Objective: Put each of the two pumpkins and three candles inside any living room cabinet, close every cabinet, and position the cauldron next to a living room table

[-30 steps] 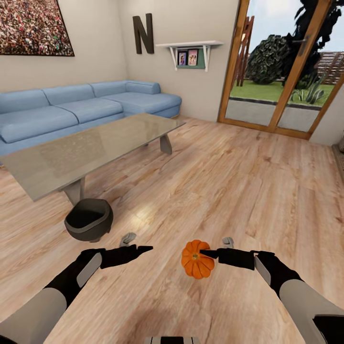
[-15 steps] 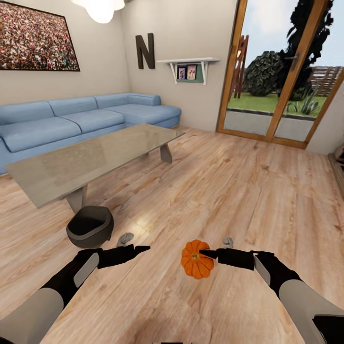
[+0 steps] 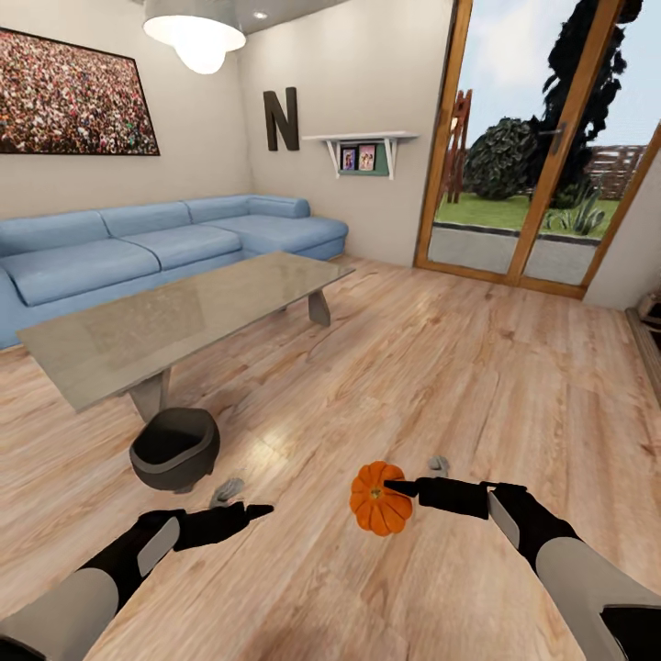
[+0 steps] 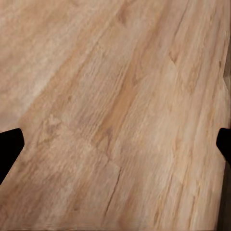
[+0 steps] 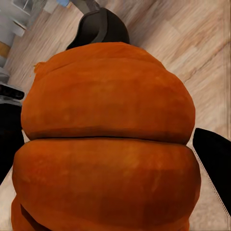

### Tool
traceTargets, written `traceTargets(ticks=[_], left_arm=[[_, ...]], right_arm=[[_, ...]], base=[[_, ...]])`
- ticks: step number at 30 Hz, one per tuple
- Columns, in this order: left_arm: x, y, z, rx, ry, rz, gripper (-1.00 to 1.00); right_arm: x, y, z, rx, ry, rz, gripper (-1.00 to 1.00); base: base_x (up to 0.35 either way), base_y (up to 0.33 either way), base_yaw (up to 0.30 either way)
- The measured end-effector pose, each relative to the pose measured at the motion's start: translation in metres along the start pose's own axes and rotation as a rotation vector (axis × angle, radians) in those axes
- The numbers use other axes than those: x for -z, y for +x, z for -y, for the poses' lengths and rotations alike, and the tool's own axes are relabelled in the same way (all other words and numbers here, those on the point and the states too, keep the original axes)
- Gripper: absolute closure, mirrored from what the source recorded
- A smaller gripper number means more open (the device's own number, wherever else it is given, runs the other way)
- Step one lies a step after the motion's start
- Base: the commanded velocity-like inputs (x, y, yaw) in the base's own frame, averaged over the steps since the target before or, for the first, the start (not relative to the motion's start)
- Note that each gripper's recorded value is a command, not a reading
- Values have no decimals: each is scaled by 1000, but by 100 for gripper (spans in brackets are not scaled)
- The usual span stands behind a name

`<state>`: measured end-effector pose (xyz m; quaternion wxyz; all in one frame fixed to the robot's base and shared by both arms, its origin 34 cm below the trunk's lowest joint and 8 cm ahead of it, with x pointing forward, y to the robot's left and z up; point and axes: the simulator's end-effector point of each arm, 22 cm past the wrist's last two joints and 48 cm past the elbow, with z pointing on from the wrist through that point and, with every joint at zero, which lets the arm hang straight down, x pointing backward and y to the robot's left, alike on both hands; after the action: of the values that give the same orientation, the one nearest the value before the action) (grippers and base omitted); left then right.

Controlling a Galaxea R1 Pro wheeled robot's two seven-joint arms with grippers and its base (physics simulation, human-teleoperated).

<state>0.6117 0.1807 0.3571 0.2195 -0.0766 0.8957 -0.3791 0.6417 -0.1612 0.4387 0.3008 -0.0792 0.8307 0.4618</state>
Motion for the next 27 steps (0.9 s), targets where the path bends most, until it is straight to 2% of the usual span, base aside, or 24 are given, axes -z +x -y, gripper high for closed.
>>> traceTargets(ticks=[5,7,12,18,27], left_arm=[[3,34,-52,-27,-171,-10,-100],[7,40,-61,-21,-200,-13,-100],[21,54,-76,6,-252,-28,-100],[41,70,-99,8,-323,-6,-100],[62,109,-105,35,-357,-49,-100]], right_arm=[[3,-9,-1,1,27,-1,100],[5,-12,-3,1,29,-1,100],[7,-21,-10,-1,29,1,100],[11,-31,-18,1,30,2,100],[10,-29,-29,16,28,1,100]], base=[[0,0,0],[0,0,0],[0,0,0],[0,0,0],[0,0,0]])
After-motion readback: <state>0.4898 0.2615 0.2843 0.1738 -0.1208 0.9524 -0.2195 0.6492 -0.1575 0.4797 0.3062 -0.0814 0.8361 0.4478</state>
